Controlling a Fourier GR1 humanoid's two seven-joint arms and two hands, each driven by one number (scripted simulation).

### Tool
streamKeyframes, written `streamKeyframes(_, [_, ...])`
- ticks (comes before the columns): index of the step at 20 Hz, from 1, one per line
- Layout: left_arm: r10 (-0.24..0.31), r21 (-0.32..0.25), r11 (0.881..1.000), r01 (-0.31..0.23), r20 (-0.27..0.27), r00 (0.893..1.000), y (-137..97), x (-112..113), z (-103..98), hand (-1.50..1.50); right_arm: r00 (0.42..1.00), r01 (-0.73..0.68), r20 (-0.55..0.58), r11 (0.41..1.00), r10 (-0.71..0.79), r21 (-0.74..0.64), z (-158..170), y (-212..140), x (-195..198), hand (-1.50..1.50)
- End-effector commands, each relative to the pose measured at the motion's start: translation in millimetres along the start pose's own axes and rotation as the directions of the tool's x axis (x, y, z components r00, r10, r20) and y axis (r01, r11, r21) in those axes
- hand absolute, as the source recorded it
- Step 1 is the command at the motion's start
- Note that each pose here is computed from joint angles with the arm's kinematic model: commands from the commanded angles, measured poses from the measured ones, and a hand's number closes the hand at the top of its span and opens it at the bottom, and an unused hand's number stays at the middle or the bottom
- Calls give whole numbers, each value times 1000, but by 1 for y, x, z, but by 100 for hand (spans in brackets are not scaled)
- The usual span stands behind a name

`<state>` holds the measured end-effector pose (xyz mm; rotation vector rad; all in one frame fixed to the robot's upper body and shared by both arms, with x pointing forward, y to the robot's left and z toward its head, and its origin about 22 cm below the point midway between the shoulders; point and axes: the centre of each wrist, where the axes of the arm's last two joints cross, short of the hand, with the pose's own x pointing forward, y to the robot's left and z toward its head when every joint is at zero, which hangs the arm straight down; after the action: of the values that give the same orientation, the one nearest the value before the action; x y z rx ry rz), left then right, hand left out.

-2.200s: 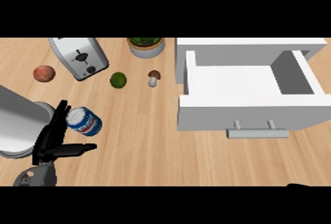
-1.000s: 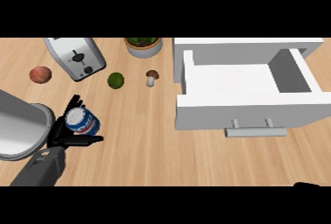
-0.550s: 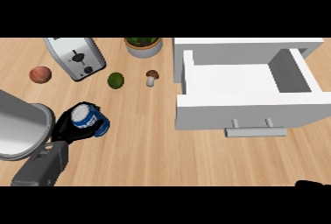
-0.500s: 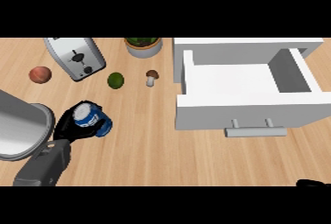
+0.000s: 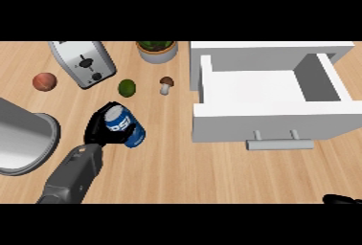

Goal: Pick up the can, place it into the drawer and close the drawer

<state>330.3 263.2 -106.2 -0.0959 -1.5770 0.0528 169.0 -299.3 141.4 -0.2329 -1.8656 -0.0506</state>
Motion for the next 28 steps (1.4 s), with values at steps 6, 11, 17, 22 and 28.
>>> streamKeyframes(6, [32, 10, 999, -33, 64, 997, -62, 19, -28, 150, 1000, -18, 2, 999, 18, -37, -1, -2, 6, -150])
streamKeyframes(11, [-16, -37, 999, 19, 80, 997, -99, 62, -61, 150, 1000, -25, 9, 999, 25, -41, -8, -5, 12, -150])
streamKeyframes(17, [-29, -130, 991, 41, 96, 995, -127, 105, -73, 150, 999, -38, 3, 998, 38, -45, -4, 5, 3, -150])
streamKeyframes(22, [-7, -150, 988, 26, 125, 992, -164, 178, -86, 150, 999, -36, 0, 998, 36, -47, 2, 3, 10, -150])
streamKeyframes(28, [-36, -170, 983, 61, 150, 988, -203, 252, -91, 150, 999, -46, -2, 998, 46, -51, 12, 4, 14, -150])
